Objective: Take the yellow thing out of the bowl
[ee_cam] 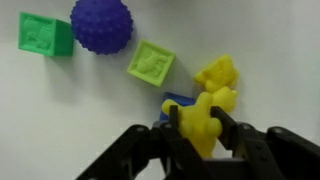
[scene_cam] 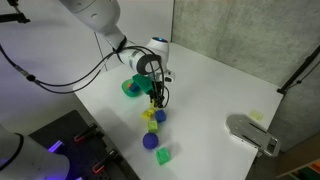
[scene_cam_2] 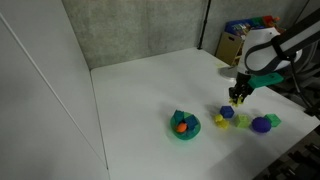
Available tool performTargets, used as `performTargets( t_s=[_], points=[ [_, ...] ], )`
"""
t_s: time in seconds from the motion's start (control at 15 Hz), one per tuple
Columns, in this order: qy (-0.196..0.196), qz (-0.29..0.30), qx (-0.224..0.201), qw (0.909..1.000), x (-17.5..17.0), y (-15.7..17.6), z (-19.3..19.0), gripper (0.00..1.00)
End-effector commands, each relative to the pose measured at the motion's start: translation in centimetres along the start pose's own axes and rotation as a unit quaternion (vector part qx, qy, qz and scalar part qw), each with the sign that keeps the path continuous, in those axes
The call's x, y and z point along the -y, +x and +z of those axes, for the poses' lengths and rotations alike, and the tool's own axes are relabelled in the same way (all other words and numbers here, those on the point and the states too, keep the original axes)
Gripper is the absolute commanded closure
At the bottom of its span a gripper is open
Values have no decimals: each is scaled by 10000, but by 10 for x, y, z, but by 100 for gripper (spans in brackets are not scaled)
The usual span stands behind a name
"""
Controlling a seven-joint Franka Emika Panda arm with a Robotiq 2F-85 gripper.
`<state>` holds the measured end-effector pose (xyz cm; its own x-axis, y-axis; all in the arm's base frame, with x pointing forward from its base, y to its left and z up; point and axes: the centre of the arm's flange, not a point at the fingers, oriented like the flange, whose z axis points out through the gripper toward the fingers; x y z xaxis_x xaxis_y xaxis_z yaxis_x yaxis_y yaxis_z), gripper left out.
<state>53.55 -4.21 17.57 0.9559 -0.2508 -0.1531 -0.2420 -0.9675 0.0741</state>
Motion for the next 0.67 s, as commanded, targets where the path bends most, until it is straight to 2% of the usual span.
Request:
performTargets(
  t_s=[0.0,0.07,0.33,0.6],
  points=[
    [-71,386,-50,9992,-23,1,-7,36],
    [-65,428,-39,9991,-26,0,-8,31],
    [-52,429,-83,9990,-26,-7,-25,1],
    [-19,268,-66,9996,-24,-23,-57,0]
  ],
)
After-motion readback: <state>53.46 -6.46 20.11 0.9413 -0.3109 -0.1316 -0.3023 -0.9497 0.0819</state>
